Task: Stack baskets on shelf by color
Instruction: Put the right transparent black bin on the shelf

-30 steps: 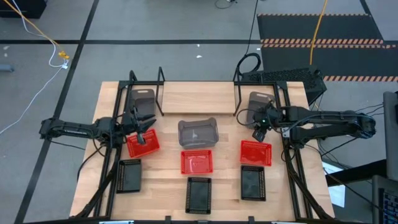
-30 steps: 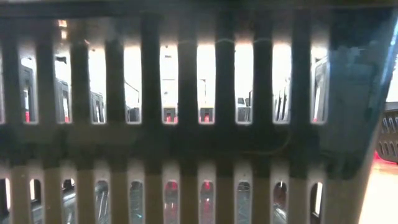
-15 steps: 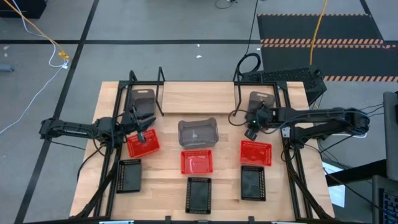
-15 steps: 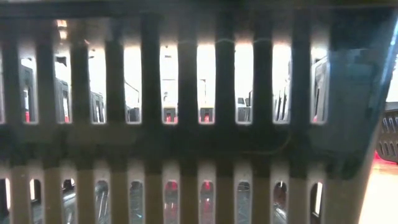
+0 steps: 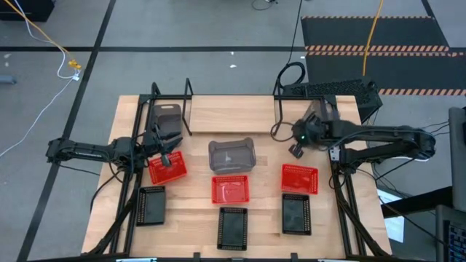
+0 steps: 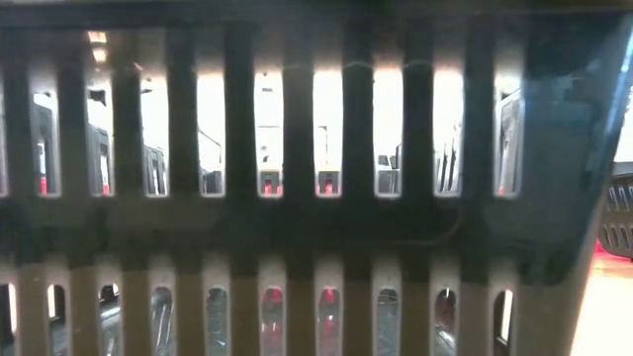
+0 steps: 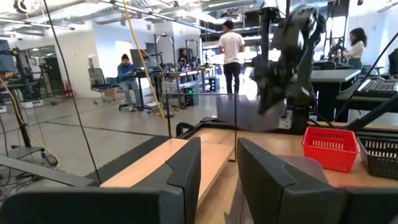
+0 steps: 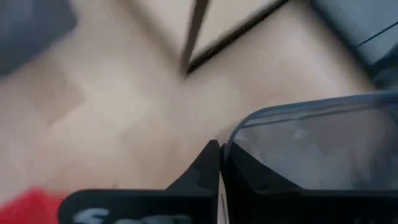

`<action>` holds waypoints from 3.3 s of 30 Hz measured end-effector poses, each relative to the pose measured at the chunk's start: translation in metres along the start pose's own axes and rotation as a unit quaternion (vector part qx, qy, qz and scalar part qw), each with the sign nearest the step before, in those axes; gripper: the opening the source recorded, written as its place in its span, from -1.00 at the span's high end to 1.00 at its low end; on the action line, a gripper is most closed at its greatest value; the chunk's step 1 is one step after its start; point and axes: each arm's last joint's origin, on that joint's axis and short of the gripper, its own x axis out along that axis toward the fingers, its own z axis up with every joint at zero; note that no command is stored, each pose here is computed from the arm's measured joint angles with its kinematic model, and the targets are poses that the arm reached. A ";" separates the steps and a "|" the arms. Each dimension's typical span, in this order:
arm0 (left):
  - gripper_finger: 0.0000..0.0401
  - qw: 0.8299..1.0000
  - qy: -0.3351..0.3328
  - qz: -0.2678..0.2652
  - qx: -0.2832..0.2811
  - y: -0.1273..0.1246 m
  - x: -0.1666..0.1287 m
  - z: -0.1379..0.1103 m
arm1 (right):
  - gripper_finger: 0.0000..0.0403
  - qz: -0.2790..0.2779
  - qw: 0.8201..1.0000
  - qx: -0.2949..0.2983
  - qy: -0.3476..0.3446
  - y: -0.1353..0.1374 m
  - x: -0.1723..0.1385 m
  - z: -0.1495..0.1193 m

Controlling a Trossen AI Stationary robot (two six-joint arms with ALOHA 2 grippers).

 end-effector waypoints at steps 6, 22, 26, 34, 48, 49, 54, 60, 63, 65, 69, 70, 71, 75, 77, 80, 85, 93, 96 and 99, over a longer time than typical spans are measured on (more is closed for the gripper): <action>0.47 1.000 0.001 0.000 -0.001 0.000 0.000 0.000 | 0.99 -0.033 0.992 -0.032 -0.117 -0.003 -0.053 0.051; 0.47 1.000 0.006 0.011 -0.002 0.001 0.000 -0.001 | 1.00 0.047 0.897 -0.207 -0.388 0.053 -0.036 0.164; 0.47 1.000 0.008 0.011 -0.005 0.000 0.000 -0.001 | 1.00 0.058 0.925 -0.225 -0.302 0.066 0.020 0.165; 0.47 1.000 0.016 0.010 -0.009 0.000 0.000 -0.003 | 1.00 0.052 0.945 -0.245 -0.212 0.071 0.068 0.159; 0.47 0.999 0.022 0.031 -0.004 0.001 0.000 -0.004 | 1.00 0.122 0.972 -0.173 -0.099 0.036 0.093 0.149; 0.47 0.999 0.022 0.031 -0.004 0.001 0.000 -0.004 | 1.00 0.130 0.971 -0.173 -0.097 0.035 0.093 0.149; 0.47 0.999 0.022 0.031 -0.004 0.001 0.000 -0.004 | 0.99 0.129 0.973 -0.167 -0.096 0.034 0.094 0.150; 0.47 0.999 0.026 0.031 -0.002 0.001 0.000 -0.005 | 0.98 0.129 0.974 -0.164 -0.093 0.035 0.100 0.142; 0.47 0.999 0.026 0.031 -0.002 0.001 0.000 -0.005 | 0.97 0.126 0.975 -0.164 -0.086 0.033 0.103 0.138; 0.47 0.999 0.026 0.031 -0.002 0.001 0.000 -0.005 | 0.94 0.126 0.975 -0.162 -0.087 0.033 0.105 0.137; 0.47 0.999 0.026 0.031 -0.002 0.001 0.000 -0.005 | 0.79 0.125 0.975 -0.162 -0.091 0.033 0.105 0.138; 0.47 0.999 0.026 0.031 -0.002 0.001 0.000 -0.005 | 0.75 0.125 0.974 -0.161 -0.096 0.033 0.105 0.139; 0.47 0.999 0.026 0.031 -0.002 0.001 0.000 -0.005 | 0.70 0.125 0.974 -0.161 -0.099 0.034 0.105 0.139; 0.47 0.999 0.026 0.031 -0.002 0.001 0.000 -0.005 | 0.60 0.126 0.973 -0.164 -0.104 0.034 0.104 0.140; 0.47 0.999 0.026 0.031 -0.002 0.001 0.000 -0.005 | 0.59 0.126 0.972 -0.169 -0.099 0.034 0.105 0.139; 0.47 0.999 0.026 0.031 -0.002 0.001 0.000 -0.005 | 0.61 0.128 0.972 -0.173 -0.097 0.034 0.105 0.138; 0.47 0.999 0.026 0.031 -0.002 0.001 0.000 -0.005 | 0.73 0.154 0.966 -0.177 -0.107 0.038 0.104 0.139; 0.47 0.999 0.026 0.031 -0.003 0.001 0.000 -0.005 | 0.93 0.192 0.957 -0.185 -0.117 0.040 0.103 0.140; 0.47 0.999 0.026 0.031 -0.003 0.001 0.000 -0.005 | 0.94 0.190 0.955 -0.196 -0.114 0.040 0.103 0.139; 0.47 0.999 0.026 0.031 -0.002 0.001 0.000 -0.005 | 0.92 0.190 0.957 -0.185 -0.114 0.040 0.103 0.139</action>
